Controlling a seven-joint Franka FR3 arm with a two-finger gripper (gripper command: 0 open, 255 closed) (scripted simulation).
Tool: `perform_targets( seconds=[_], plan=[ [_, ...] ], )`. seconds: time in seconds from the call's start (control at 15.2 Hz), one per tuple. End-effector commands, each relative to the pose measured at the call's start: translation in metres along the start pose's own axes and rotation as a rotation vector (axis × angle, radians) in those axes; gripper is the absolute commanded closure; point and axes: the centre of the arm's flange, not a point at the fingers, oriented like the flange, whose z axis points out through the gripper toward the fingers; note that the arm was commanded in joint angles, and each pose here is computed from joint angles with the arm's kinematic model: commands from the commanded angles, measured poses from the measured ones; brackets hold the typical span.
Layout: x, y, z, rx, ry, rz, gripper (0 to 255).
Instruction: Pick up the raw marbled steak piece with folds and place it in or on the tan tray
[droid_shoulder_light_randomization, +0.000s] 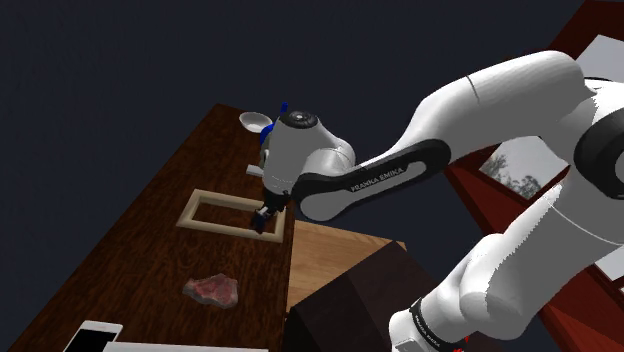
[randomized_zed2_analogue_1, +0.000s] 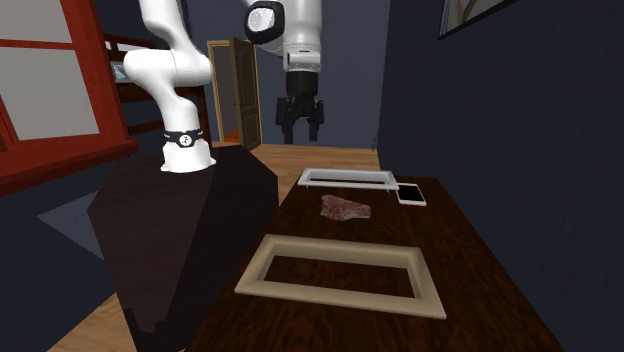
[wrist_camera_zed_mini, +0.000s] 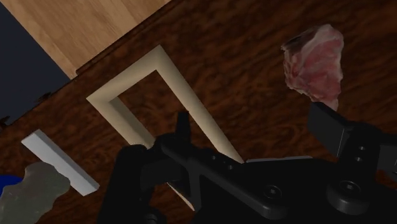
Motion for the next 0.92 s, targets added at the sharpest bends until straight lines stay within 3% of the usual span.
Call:
perform_targets(
  seconds=[0.0,0.86],
  plan=[
    [0.011,-0.018,0.018,0.003,-0.001,-0.020,0],
    [0.062,-0.131,0.135,0.016,-0.013,-0.150,0]
  ],
)
